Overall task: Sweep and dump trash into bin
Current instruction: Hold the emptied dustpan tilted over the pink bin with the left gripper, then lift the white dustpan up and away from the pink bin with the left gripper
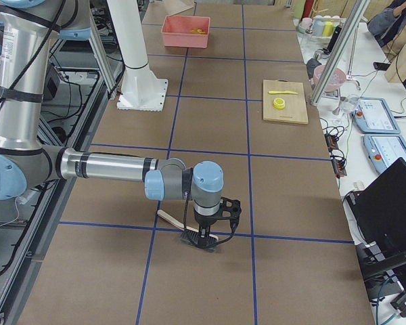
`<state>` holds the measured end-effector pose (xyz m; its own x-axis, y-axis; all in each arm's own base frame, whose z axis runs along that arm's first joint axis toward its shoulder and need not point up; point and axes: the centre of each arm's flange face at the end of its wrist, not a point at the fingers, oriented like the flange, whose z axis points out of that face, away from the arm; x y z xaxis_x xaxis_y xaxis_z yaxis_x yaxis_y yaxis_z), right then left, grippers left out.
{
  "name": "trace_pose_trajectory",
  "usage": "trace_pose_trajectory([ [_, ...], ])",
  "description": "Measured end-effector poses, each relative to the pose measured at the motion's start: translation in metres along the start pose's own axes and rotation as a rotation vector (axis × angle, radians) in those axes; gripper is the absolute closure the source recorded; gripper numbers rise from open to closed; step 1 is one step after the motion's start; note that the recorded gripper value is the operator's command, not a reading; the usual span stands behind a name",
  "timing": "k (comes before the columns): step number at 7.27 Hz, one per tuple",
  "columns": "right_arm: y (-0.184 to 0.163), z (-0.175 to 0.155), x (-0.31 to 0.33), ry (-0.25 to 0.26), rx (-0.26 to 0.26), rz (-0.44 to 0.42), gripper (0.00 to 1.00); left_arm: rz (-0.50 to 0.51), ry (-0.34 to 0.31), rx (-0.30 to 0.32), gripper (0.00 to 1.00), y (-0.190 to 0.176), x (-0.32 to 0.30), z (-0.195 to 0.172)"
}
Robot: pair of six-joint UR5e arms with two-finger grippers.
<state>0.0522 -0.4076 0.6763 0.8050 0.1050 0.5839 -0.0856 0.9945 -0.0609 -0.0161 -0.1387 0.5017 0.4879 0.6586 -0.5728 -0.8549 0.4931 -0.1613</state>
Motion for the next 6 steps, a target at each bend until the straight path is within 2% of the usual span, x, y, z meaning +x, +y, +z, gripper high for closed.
trace_pose_trajectory([
  [2, 0.000, 0.001, 0.001, 0.000, -0.003, 0.002, 0.00, -0.053, -0.023, 0.034, 1.00, -0.005, -0.006, -0.007],
  [4, 0.000, 0.003, 0.002, 0.000, -0.005, 0.004, 0.00, -0.197, -0.039, 0.100, 1.00, -0.022, -0.018, -0.018],
  [6, 0.001, 0.004, 0.003, 0.000, -0.008, 0.006, 0.00, -0.361, -0.039, 0.193, 1.00, -0.035, -0.034, -0.034],
])
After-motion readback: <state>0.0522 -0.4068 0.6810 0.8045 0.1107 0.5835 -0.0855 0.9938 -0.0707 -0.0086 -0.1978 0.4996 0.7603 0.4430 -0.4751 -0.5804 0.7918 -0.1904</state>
